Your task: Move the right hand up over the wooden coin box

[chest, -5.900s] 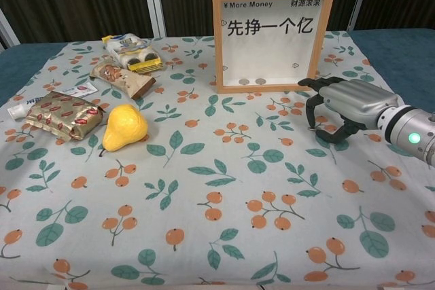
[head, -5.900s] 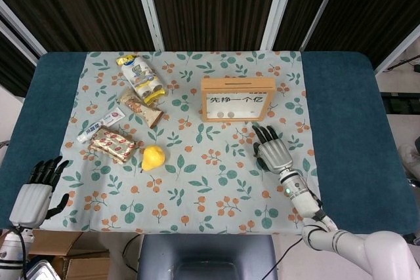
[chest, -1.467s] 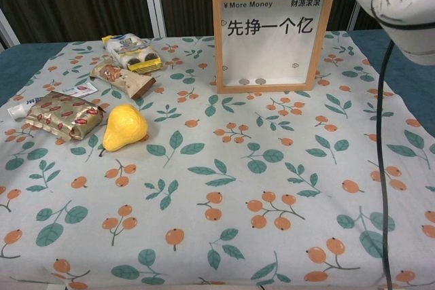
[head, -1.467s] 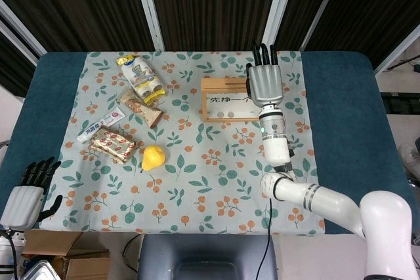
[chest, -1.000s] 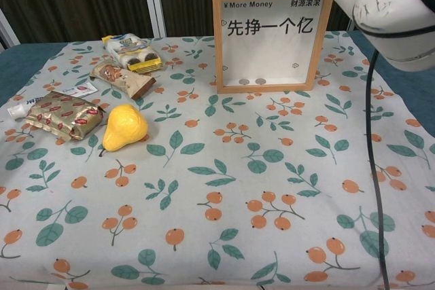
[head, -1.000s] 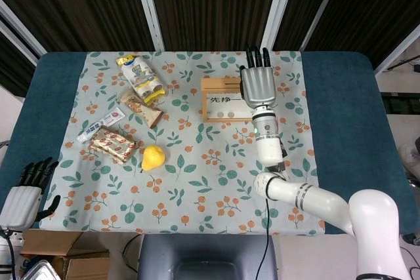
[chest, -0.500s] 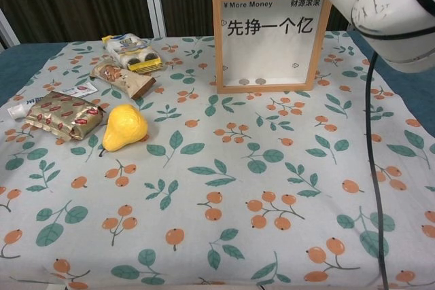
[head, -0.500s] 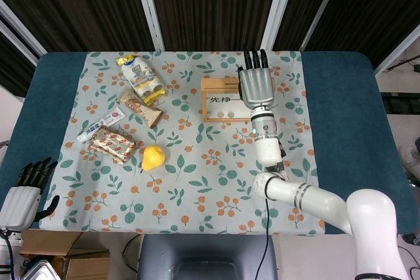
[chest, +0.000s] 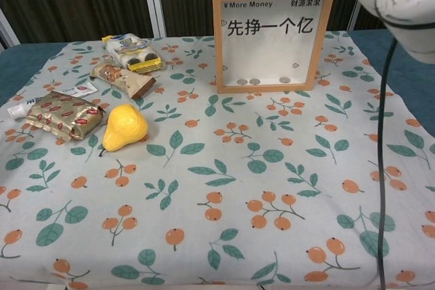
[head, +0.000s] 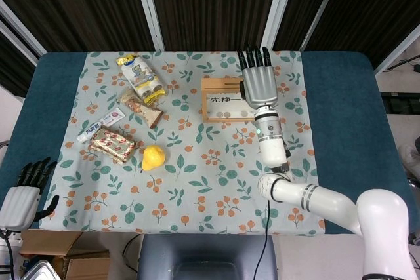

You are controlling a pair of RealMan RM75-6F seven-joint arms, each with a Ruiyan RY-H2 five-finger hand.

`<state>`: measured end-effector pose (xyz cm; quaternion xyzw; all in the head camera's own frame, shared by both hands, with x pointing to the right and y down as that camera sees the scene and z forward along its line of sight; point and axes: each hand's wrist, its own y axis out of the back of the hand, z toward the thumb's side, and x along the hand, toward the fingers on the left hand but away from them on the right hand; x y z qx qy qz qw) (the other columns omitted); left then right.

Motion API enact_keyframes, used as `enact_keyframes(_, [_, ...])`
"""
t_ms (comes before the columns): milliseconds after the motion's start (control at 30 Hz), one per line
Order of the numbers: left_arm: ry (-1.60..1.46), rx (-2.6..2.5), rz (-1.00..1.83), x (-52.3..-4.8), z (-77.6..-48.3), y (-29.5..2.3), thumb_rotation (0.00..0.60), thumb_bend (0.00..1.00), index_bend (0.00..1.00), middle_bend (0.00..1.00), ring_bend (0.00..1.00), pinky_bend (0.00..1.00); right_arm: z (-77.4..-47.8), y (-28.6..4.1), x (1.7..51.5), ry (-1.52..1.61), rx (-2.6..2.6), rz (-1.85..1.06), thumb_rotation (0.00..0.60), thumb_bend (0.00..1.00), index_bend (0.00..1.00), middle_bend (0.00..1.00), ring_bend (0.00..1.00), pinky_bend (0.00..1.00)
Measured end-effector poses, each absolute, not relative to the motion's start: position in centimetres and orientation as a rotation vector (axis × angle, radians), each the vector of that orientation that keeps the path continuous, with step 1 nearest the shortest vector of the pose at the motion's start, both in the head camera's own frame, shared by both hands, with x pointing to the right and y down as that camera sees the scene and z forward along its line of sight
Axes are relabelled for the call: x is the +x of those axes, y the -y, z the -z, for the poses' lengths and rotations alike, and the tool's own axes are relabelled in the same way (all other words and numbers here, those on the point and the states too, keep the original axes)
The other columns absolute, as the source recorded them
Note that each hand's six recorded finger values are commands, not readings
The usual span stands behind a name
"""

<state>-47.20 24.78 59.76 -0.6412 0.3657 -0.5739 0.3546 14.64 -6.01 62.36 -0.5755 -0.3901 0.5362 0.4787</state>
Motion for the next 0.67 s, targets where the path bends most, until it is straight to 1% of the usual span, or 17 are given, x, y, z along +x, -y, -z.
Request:
enact_keyframes(100, [-0.946, -1.653, 1.472, -47.0, -59.5, -24.7, 0.6, 0.4, 0.0, 0.0, 0.0, 0.0, -60.5, 5.8, 16.9, 0.997, -1.385, -1.282, 0.6, 0.61, 0.01, 0.11, 0.0, 0.0])
enact_keyframes(167, [-0.943, -1.651, 1.469, -46.7, -59.3, -24.7, 0.6, 0.4, 0.0, 0.0, 0.0, 0.0, -59.1, 4.8, 19.8, 1.016, -1.371, -1.271, 0.6, 0.61, 0.0, 0.08, 0.0, 0.0])
enact_keyframes(200, [-0.942, -1.65, 1.468, -46.7, -59.3, -24.7, 0.6, 0.4, 0.0, 0.0, 0.0, 0.0, -58.5, 4.2, 21.2, 1.02, -1.366, -1.268, 0.6, 0.61, 0.0, 0.05, 0.0, 0.0])
enact_keyframes(267, [-0.938, -1.646, 1.466, -46.5, -59.2, -24.6, 0.6, 0.4, 0.0, 0.0, 0.0, 0.0, -57.5, 1.8, 25.0, 1.02, -1.361, -1.276, 0.6, 0.61, 0.0, 0.01, 0.0, 0.0])
enact_keyframes(400, [-0.936, -1.636, 1.463, -46.2, -59.0, -24.6, 0.6, 0.4, 0.0, 0.0, 0.0, 0.0, -57.2, -4.6, 33.2, 1.001, -1.354, -1.367, 0.6, 0.59, 0.0, 0.0, 0.0, 0.0])
enact_keyframes(533, [-0.934, -1.622, 1.465, -46.1, -58.8, -24.6, 0.6, 0.4, 0.0, 0.0, 0.0, 0.0, -57.8, -13.0, 41.2, 0.996, -1.372, -1.517, 0.6, 0.57, 0.0, 0.0, 0.0, 0.0])
enact_keyframes(667, [-0.933, -1.61, 1.467, -46.0, -58.5, -24.5, 0.6, 0.4, 0.0, 0.0, 0.0, 0.0, -58.1, -18.3, 46.0, 1.002, -1.352, -1.613, 0.6, 0.56, 0.0, 0.0, 0.0, 0.0])
